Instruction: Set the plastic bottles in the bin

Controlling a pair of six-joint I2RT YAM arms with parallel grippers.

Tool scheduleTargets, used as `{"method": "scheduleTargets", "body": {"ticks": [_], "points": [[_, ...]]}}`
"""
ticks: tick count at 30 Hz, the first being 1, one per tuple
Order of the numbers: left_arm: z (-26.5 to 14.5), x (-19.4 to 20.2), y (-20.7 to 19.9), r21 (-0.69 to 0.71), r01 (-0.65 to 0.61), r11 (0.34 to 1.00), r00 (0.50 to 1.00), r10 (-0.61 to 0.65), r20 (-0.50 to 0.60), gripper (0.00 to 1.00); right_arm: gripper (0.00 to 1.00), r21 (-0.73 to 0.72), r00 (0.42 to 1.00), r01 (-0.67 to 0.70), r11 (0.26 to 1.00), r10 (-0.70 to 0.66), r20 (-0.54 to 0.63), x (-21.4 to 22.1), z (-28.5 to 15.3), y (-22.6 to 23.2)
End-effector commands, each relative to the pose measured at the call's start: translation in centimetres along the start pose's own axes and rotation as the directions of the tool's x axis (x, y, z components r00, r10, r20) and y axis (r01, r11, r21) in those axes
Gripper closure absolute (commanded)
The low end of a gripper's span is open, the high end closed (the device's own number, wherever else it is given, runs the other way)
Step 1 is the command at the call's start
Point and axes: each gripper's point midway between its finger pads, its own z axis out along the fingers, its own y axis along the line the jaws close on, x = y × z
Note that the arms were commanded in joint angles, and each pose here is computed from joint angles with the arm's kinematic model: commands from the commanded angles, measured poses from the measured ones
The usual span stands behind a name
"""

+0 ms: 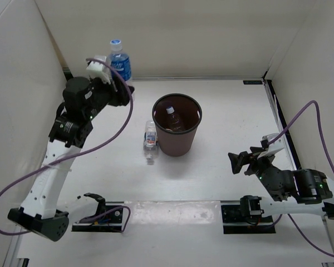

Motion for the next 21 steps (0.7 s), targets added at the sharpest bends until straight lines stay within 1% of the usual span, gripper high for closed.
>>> {"method": "scheduleTargets", "body": {"ticks": [1,2,3,5,6,8,9,10,15,17,18,19,20,21], "points": [[1.1,-3.7,-5.4,0.243,-0.081,0.967,0.995,0.064,0.075,0.66,0.1,0.005,0.999,-0.048,0.999,0.047,0.025,-0.6,0.0,-0.1],[1.3,-3.1,-7.5,0.301,-0.082,0.95,0.996,0.068,0.057,0.66,0.1,0.003,0.999,-0.042,0.999,0.041,0.023,-0.5,0.0,0.0],[2.8,-1.8,-8.1,0.32,-0.074,0.944,0.997,0.073,0.015,0.66,0.1,0.006,0.999,-0.036,0.999,0.036,0.022,-0.5,0.1,0.0],[3.1,-1.1,-11.1,0.372,-0.104,0.922,0.994,0.109,0.006,0.66,0.1,0.005,0.999,-0.04,0.999,0.04,0.022,-0.6,0.1,0.1],[4.3,0.6,-12.4,0.396,-0.112,0.911,0.99,0.136,-0.033,0.66,0.1,0.007,0.999,-0.036,0.999,0.036,0.022,-0.6,0.1,0.0],[4.6,0.0,-13.3,0.397,-0.135,0.908,0.986,0.162,-0.035,0.66,0.1,0.011,0.999,-0.035,0.999,0.035,0.023,-0.6,0.1,0.0],[5.9,1.7,-14.4,0.419,-0.131,0.899,0.98,0.181,-0.081,0.66,0.1,0.016,0.999,-0.035,0.999,0.035,0.022,-0.6,0.1,0.0],[5.8,1.7,-14.9,0.433,-0.13,0.892,0.979,0.185,-0.088,0.66,0.1,0.018,0.999,-0.033,0.999,0.032,0.023,-0.6,0.1,-0.1],[6.7,4.8,-15.3,0.447,-0.1,0.889,0.972,0.184,-0.147,0.65,0.1,0.006,0.999,-0.034,0.999,0.034,0.021,-0.6,0.1,0.1],[6.7,5.5,-15.1,0.443,-0.102,0.891,0.968,0.191,-0.162,0.58,0.1,0.006,0.999,-0.037,0.999,0.037,0.021,-0.6,0.1,0.1],[6.8,5.8,-15.0,0.44,-0.101,0.893,0.966,0.193,-0.171,0.53,0.1,0.001,0.999,-0.033,0.999,0.033,0.02,-0.6,0.1,0.2],[6.9,5.9,-14.7,0.422,-0.108,0.9,0.966,0.196,-0.171,0.39,0.1,0.0,0.999,-0.032,0.999,0.032,0.019,-0.5,0.1,0.3],[7.0,6.1,-14.5,0.416,-0.11,0.903,0.964,0.198,-0.176,0.3,0.1,-0.006,0.999,-0.032,0.999,0.032,0.019,-0.5,0.1,0.4],[7.0,6.0,-14.5,0.414,-0.112,0.903,0.965,0.198,-0.171,0.2,0.1,-0.005,0.999,-0.031,1.0,0.031,0.019,-0.5,0.1,0.3]]}}
